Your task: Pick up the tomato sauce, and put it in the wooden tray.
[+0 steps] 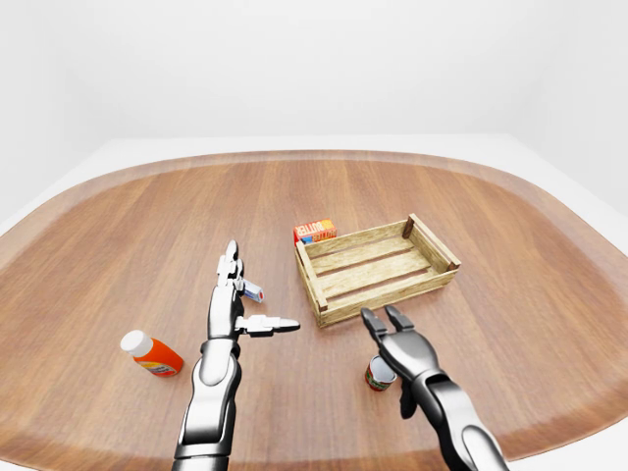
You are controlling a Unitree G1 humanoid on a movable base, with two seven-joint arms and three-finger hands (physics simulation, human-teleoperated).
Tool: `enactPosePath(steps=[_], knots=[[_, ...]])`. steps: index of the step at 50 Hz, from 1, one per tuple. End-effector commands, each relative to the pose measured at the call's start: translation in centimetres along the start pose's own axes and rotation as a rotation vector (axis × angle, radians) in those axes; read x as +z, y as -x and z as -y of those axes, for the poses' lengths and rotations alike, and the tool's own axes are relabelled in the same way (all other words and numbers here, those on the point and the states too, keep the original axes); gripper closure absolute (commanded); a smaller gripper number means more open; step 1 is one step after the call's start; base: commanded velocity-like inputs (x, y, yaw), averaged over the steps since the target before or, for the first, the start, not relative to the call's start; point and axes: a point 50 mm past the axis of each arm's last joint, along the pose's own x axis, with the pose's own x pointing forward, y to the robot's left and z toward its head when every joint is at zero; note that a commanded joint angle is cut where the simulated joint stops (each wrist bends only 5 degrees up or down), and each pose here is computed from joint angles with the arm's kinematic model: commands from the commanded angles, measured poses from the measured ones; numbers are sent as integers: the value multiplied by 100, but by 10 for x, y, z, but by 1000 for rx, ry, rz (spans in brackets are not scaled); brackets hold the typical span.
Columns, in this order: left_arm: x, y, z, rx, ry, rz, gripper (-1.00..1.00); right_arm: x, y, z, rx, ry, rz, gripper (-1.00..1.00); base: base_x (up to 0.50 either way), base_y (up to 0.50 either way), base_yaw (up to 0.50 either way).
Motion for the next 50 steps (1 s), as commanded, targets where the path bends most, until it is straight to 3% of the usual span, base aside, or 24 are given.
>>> enactPosePath(steps=[1,50], knots=[[0,0,0,0,1,-1,-100,1,-2,0,13,25,-2,-100,0,0,0],[-1,0,-1,1,0,0,-100,1,-23,-16,58,12,9,-100,0,0,0]])
